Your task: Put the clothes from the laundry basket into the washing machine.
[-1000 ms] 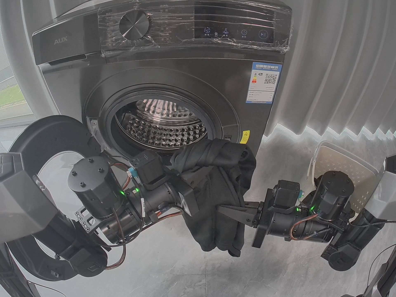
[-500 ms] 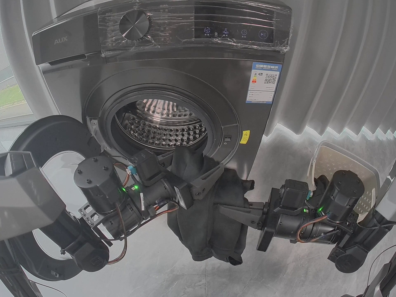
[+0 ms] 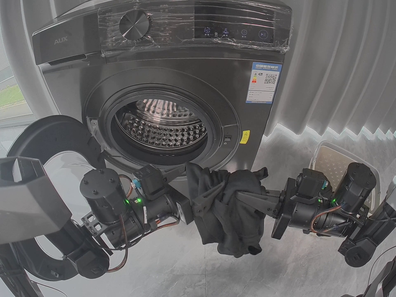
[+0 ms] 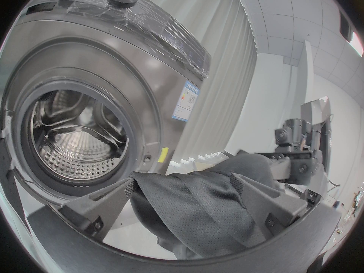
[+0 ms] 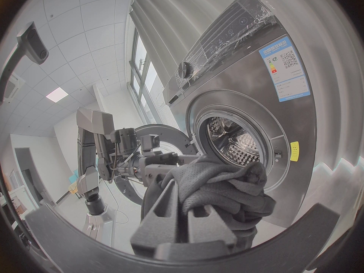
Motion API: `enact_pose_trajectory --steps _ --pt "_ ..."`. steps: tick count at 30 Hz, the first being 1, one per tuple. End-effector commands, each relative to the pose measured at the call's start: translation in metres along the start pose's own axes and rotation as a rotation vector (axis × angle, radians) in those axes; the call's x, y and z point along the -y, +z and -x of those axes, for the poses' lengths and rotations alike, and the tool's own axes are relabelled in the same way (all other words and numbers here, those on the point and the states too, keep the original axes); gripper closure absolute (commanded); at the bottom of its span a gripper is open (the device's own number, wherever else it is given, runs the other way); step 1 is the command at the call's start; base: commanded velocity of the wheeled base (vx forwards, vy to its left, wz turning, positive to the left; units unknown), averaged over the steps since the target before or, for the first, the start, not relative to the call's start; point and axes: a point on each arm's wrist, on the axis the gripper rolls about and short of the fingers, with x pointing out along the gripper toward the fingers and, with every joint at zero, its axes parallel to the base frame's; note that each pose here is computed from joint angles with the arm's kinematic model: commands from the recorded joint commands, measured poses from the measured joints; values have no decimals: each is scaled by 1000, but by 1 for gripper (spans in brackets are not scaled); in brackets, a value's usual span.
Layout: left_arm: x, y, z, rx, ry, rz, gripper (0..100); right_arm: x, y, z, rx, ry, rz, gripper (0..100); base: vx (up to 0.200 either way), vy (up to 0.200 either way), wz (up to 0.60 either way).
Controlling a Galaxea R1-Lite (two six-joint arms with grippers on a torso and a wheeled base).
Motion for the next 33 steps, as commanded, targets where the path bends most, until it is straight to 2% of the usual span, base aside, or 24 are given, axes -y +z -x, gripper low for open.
enact_pose_trajectory --steps 1,6,12,15,18,19,22,32,33 --pt "8 -5 7 -33 -48 2 0 0 3 0 13 2 5 100 0 0 0" --pt "11 -11 19 -88 -117 -3 0 -2 6 0 21 7 3 100 0 0 0" --pt "13 -15 21 -106 -197 -75 0 -7 12 0 40 27 -18 100 0 0 0" --pt "13 -16 21 -109 -219 -84 0 -8 13 0 46 28 -16 100 0 0 0" --pt "4 -16 21 -110 -195 -108 0 -9 16 2 54 28 -13 100 0 0 0" --pt "-4 -16 22 -107 -171 -113 0 -9 17 4 58 27 -11 100 0 0 0" --pt "-10 -13 22 -99 -150 -117 0 -11 19 4 66 31 -7 100 0 0 0" --pt "-12 -17 18 -105 -180 -114 0 -11 19 3 69 33 -6 100 0 0 0" --pt "-18 -17 19 -107 -176 -111 0 -11 19 3 69 33 -6 100 0 0 0"
